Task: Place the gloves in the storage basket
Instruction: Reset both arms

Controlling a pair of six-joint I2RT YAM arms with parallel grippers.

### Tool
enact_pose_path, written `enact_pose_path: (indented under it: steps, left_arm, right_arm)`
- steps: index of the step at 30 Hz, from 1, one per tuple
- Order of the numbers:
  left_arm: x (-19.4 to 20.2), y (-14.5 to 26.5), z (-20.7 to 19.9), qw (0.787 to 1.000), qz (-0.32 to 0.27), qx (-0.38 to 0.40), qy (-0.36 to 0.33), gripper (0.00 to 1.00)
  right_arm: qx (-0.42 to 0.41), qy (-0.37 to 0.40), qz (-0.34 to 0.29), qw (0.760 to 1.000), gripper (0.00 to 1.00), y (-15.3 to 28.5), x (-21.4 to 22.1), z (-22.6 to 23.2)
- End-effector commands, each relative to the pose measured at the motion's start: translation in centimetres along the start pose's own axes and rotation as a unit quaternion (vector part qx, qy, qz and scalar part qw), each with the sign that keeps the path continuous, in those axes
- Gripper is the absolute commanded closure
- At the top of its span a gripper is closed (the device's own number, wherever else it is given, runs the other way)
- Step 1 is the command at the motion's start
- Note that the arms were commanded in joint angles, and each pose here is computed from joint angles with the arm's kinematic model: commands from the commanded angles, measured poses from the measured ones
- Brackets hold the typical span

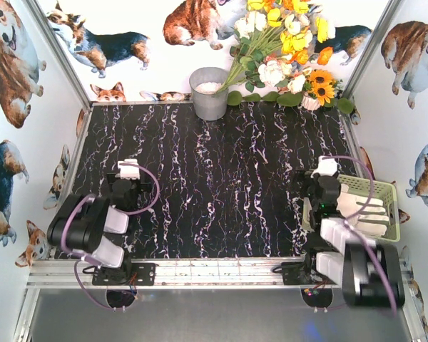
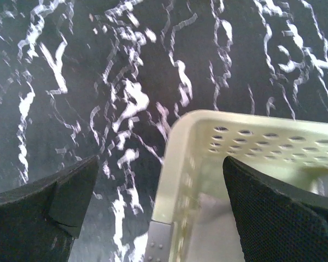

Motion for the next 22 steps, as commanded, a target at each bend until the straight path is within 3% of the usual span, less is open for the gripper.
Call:
enact_pose_path:
  steps: [1, 4, 6, 8, 11, 15, 19, 22]
  left_arm:
    - [-3.2, -1.3, 0.5, 0.997, -0.081, -0.004, 0.015, 0.00]
    - [-3.2, -2.2, 0.7, 0.997, -0.066, -0.021, 0.017, 0.00]
    - [-3.1, -3.6, 1.4, 0.998, -0.023, -0.055, 0.035, 0.00]
    - [-3.1, -3.6, 1.7, 0.997, -0.027, -0.050, 0.044, 0.00]
    - [-3.1, -3.5, 1.7, 0.997, -0.029, -0.051, 0.044, 0.00]
    - [-3.1, -3.5, 1.7, 0.997, -0.029, -0.051, 0.044, 0.00]
    - [-3.1, -3.5, 1.7, 0.997, -0.029, -0.051, 0.045, 0.00]
    - [-3.1, -3.6, 1.6, 0.997, -0.028, -0.050, 0.044, 0.00]
  right_arm:
    - [-0.032, 0.030, -0.069, 0.997, 0.00, -3.4, -3.1, 0.9]
    - [-0.063, 0.079, -0.069, 0.993, 0.00, -5.6, -1.4, 2.4]
    - [-0.046, 0.075, -0.023, 0.996, 0.00, -5.2, -1.6, 2.3]
    - [-0.044, 0.071, -0.061, 0.995, 0.00, -5.9, -1.7, 2.2]
    - [-0.034, 0.068, -0.020, 0.997, 0.00, -5.5, -1.7, 2.1]
    - [-0.032, 0.065, -0.057, 0.996, 0.00, -5.8, -1.6, 2.0]
    - [-0.027, 0.063, -0.029, 0.997, 0.00, -6.0, -1.7, 1.9]
    - [-0.032, 0.066, -0.050, 0.996, 0.00, -5.9, -1.6, 2.0]
Point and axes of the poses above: each gripper's point midway between its finger pads, its own y axis back along the fingers, its own z axis along the line the jaws close on, x = y × z, the point moved 7 cm from there along y, back along the fingers, and after that the axes turned 1 degree about -y, right-handed, at the moved point
